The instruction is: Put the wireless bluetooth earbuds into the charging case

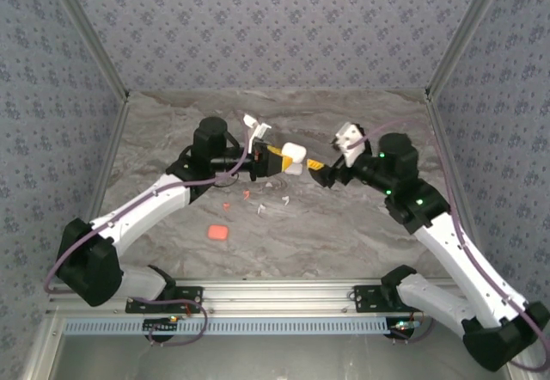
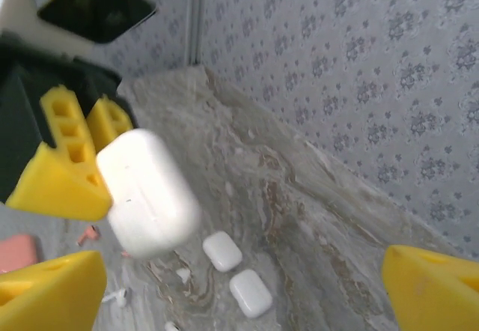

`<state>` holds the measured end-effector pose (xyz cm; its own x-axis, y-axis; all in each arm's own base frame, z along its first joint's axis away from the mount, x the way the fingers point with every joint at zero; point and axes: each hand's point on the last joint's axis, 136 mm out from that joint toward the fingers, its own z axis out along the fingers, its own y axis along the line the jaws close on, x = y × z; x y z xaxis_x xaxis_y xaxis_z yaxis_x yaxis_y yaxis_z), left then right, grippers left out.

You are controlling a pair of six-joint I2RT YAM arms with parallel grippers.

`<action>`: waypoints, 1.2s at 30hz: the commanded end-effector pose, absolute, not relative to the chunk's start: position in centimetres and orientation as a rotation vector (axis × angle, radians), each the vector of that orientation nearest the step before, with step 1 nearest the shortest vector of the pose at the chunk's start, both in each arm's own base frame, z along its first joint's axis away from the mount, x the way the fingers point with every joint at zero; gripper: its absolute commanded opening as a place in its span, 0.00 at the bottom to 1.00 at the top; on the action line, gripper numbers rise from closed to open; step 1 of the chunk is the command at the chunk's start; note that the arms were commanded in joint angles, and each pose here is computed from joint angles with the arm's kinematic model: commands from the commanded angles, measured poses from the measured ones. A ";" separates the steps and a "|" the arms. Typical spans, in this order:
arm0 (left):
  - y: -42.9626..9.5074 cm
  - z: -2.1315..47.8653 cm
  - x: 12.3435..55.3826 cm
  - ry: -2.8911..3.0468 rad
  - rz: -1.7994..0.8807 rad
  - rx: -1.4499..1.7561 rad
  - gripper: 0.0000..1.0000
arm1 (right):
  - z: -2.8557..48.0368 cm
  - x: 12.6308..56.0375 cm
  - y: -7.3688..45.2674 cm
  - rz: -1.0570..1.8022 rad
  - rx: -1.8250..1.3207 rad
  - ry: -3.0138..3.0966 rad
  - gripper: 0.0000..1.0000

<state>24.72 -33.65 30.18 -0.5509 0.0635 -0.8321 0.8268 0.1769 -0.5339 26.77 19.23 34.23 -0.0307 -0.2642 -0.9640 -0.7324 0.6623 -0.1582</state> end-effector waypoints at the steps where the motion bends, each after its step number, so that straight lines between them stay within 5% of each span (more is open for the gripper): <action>1: -33.6 33.5 23.9 1.551 -1.375 0.894 0.14 | 35.5 25.0 20.2 0.810 -0.793 1.563 0.98; 36: -34.5 33.6 22.0 1.454 -1.359 0.967 0.08 | 33.1 31.3 20.5 0.820 -0.623 1.724 0.79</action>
<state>23.82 -34.22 30.70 -0.3919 0.0025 -0.9200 0.9049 0.1816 -0.3849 30.08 21.15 32.92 -0.2796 -0.0116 -0.9600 -0.7812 0.5840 0.2204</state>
